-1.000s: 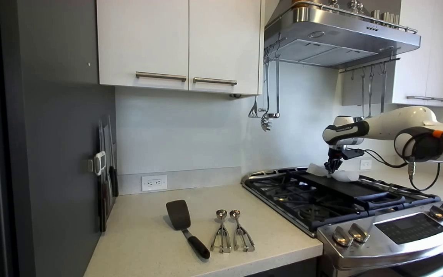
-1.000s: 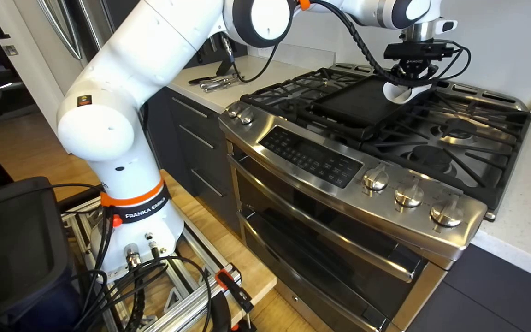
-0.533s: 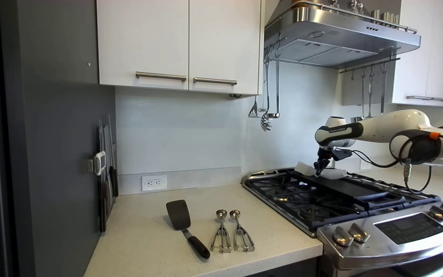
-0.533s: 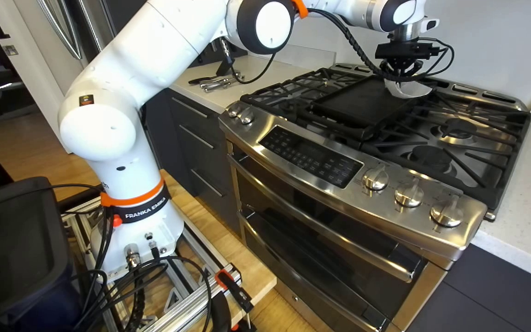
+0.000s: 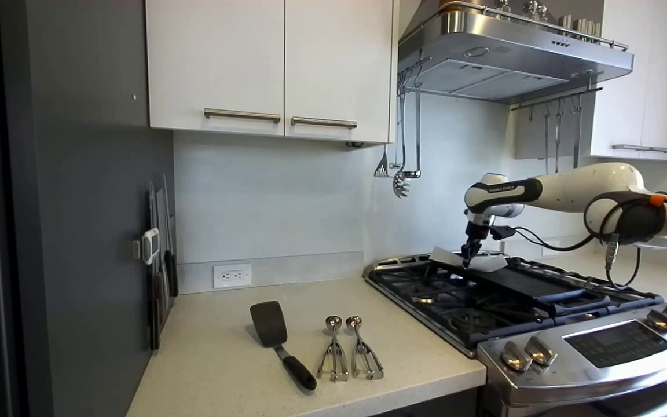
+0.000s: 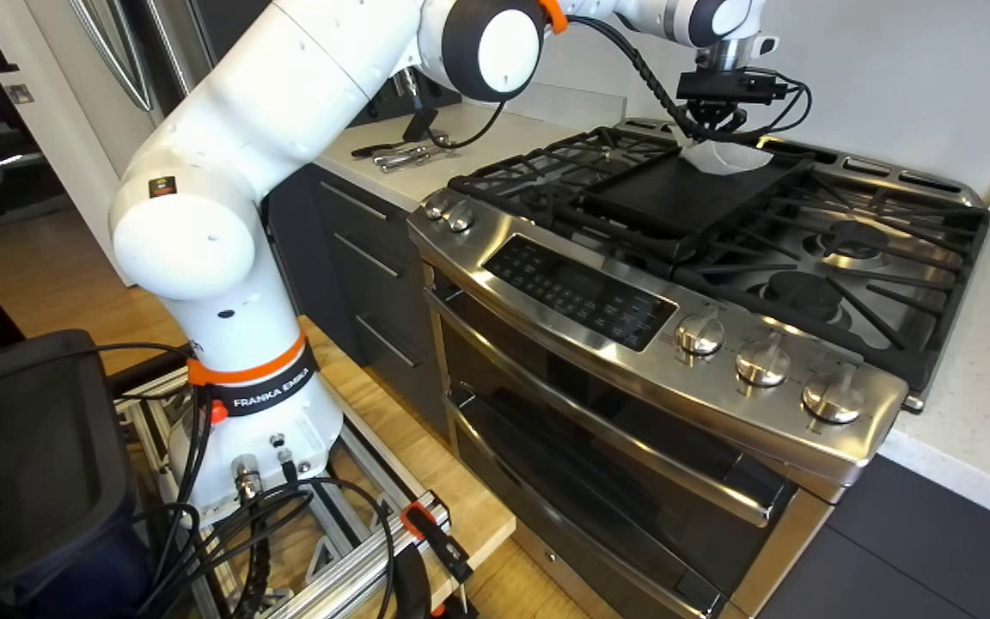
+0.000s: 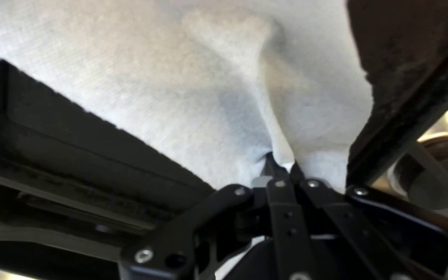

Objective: Use the paper towel to wipe the black tray

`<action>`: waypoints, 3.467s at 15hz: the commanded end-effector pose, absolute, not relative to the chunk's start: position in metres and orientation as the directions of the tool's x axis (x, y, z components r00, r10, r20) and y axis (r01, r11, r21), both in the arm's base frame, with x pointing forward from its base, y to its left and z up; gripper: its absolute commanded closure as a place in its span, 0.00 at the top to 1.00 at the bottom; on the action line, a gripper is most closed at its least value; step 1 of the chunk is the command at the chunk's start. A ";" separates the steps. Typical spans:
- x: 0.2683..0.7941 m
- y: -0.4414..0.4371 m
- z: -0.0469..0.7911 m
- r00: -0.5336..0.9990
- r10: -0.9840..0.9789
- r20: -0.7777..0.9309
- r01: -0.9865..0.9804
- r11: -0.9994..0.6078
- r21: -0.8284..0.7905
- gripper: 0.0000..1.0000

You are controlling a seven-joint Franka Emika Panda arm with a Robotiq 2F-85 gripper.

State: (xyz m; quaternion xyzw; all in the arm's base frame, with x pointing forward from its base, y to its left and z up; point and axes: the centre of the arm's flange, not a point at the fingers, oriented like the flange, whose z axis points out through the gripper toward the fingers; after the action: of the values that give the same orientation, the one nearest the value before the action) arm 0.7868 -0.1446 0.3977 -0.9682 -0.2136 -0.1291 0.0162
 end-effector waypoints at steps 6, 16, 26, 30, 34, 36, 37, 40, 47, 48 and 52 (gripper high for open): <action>0.749 -0.134 0.369 0.922 0.388 0.002 0.384 -0.912 -0.145 0.00; 0.705 -0.156 0.354 0.887 0.382 -0.261 0.340 -0.921 -0.192 0.00; 0.683 -0.260 0.368 0.974 0.146 -0.175 0.136 -0.988 -0.066 0.00; 0.696 -0.290 0.375 0.994 0.101 -0.044 0.100 -0.995 -0.011 0.00; 0.721 -0.279 0.374 0.989 0.135 0.067 0.135 -0.991 -0.002 0.00; 0.733 -0.270 0.373 0.982 0.157 0.101 0.157 -0.988 0.009 0.00; 0.737 -0.265 0.372 0.978 0.172 0.116 0.171 -0.985 0.015 0.00; 0.745 -0.243 0.370 0.967 0.224 0.122 0.226 -0.974 -0.003 0.00; 0.753 -0.180 0.362 0.933 0.359 0.040 0.361 -0.931 -0.060 0.00; 0.752 -0.176 0.362 0.934 0.357 0.027 0.358 -0.932 -0.048 0.00; 0.749 -0.174 0.374 0.937 0.345 0.056 0.345 -0.938 0.016 0.00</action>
State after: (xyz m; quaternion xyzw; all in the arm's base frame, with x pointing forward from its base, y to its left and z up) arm 0.7529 -0.1842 0.4007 -0.9830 -0.1785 -0.0431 -0.0028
